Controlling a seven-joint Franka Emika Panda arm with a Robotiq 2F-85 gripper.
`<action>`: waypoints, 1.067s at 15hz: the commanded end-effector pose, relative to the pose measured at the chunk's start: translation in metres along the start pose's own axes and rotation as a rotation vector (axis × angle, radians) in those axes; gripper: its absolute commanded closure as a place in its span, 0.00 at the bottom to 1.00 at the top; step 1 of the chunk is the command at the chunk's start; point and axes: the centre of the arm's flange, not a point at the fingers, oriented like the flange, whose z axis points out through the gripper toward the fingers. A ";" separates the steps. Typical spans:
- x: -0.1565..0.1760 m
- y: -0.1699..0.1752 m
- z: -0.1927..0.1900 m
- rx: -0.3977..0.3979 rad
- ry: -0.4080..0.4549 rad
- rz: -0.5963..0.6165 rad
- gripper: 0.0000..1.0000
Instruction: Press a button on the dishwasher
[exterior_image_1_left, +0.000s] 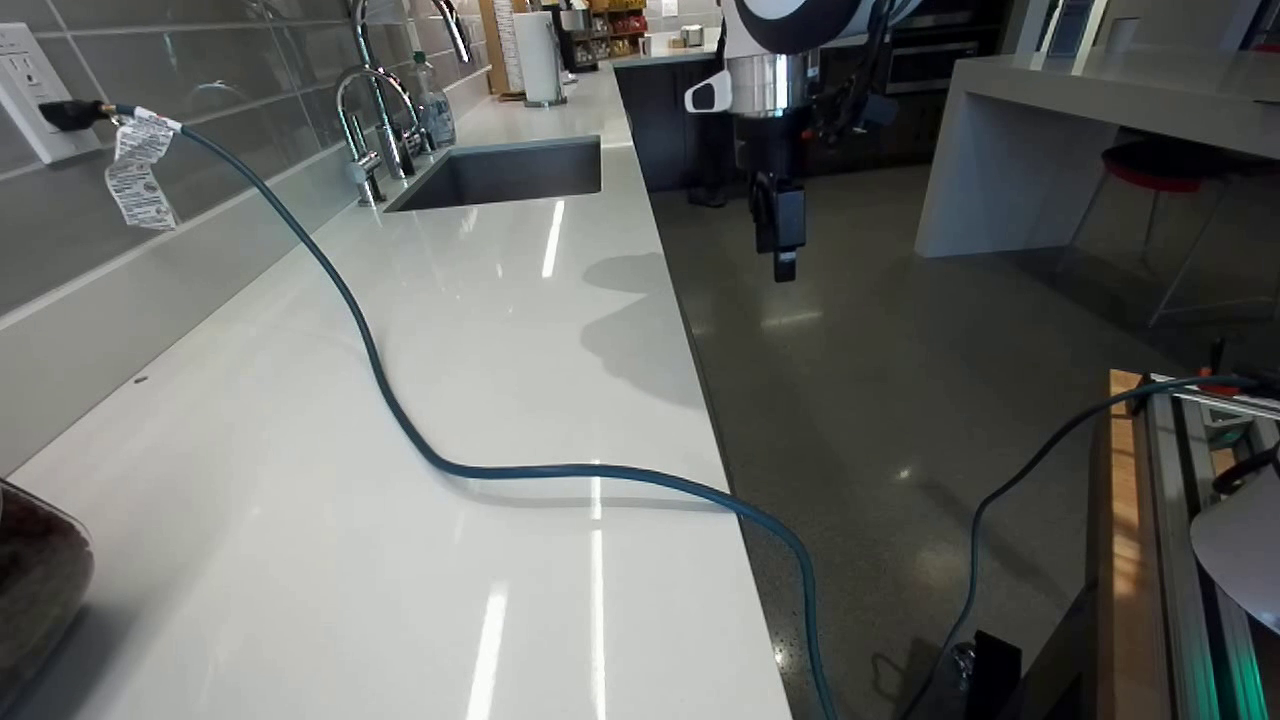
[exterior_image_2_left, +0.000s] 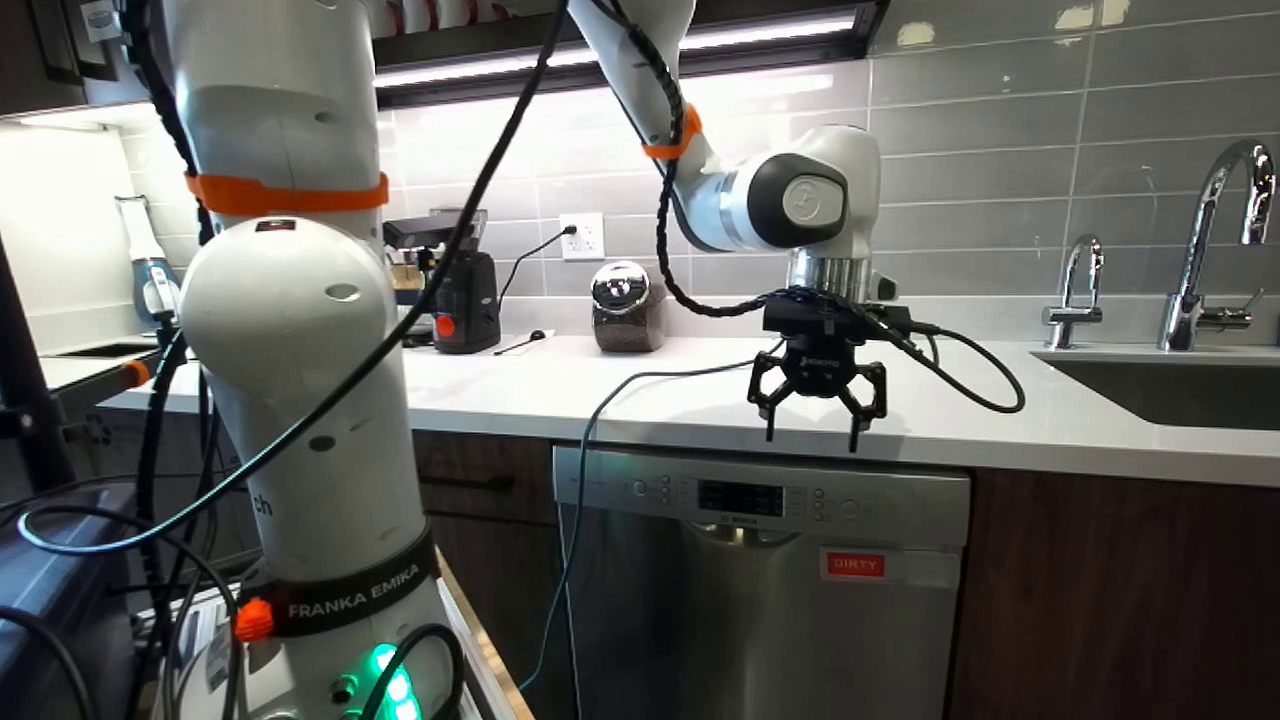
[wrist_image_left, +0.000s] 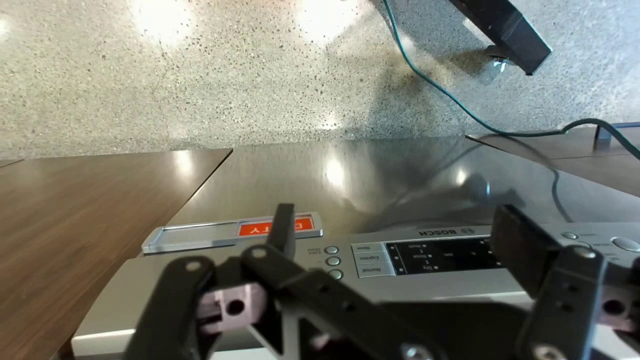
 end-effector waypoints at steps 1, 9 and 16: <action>-0.003 -0.016 -0.014 -0.013 -0.028 0.000 0.00; -0.001 -0.024 -0.035 -0.049 -0.033 -0.005 0.00; -0.002 -0.027 -0.053 -0.081 -0.008 -0.001 0.00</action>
